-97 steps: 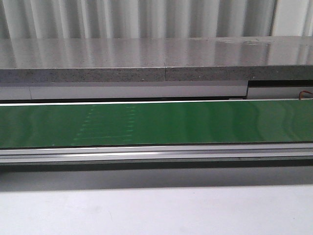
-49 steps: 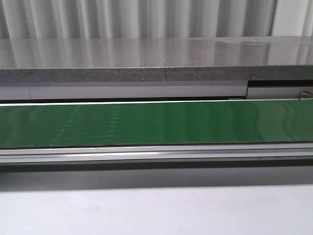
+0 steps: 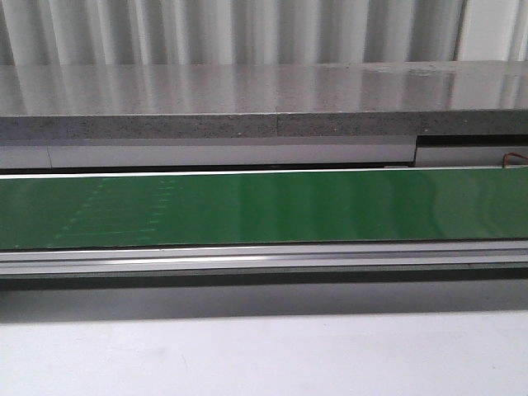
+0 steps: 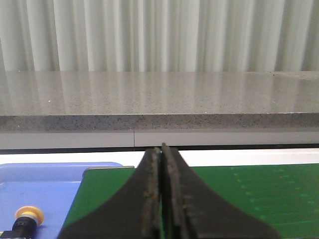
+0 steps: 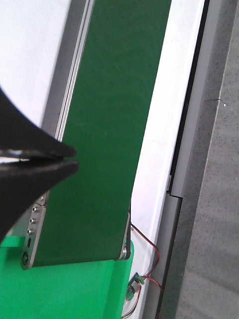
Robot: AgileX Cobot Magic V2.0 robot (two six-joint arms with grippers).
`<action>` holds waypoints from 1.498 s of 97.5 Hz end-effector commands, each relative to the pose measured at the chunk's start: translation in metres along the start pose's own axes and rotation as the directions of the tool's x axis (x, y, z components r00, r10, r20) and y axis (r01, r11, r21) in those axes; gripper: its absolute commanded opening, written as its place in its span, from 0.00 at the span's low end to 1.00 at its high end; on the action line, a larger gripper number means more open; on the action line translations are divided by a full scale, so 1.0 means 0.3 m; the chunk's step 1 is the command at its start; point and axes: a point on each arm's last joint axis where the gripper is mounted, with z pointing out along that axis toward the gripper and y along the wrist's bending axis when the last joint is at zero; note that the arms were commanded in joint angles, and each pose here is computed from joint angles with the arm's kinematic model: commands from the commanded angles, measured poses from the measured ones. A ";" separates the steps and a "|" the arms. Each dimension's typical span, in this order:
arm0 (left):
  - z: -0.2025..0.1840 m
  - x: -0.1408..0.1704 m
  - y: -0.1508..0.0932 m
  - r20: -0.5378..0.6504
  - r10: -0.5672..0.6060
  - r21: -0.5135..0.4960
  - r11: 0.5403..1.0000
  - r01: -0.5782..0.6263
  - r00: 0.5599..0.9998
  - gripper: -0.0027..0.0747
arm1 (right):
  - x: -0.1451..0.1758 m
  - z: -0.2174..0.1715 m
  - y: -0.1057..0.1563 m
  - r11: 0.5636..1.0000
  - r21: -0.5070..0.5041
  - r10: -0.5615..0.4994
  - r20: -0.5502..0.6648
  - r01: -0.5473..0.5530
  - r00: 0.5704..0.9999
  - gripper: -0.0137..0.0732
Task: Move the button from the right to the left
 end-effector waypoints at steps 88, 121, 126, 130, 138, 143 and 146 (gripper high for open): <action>-0.009 -0.003 0.000 0.087 -0.018 0.001 1.000 0.018 0.996 0.01 | 0.100 -0.038 -0.008 0.992 0.083 0.073 0.247 -0.096 0.966 0.08; -0.009 -0.003 0.000 0.087 -0.018 0.001 1.000 0.018 0.996 0.01 | 0.269 -0.010 0.004 0.989 0.048 0.110 0.414 -0.142 0.904 0.08; -0.009 -0.003 0.000 0.087 -0.018 0.001 1.000 0.018 0.996 0.01 | 0.288 -0.005 0.005 0.989 0.047 0.108 0.428 -0.141 0.897 0.08; -0.009 -0.003 0.000 0.087 -0.018 0.001 1.000 0.018 0.996 0.01 | 0.304 -0.001 0.006 0.989 0.047 0.107 0.435 -0.141 0.894 0.08; -0.009 -0.003 0.000 0.087 -0.018 0.001 1.000 0.018 0.996 0.01 | 0.322 0.013 0.007 0.989 0.046 0.107 0.441 -0.141 0.891 0.08; -0.009 -0.003 0.000 0.087 -0.018 0.001 1.000 0.018 0.996 0.01 | 0.332 0.021 0.007 0.989 0.046 0.108 0.441 -0.142 0.891 0.08; -0.009 -0.003 0.000 0.087 -0.018 0.001 1.000 0.018 0.996 0.01 | 0.337 0.024 0.008 0.989 0.046 0.108 0.441 -0.142 0.891 0.08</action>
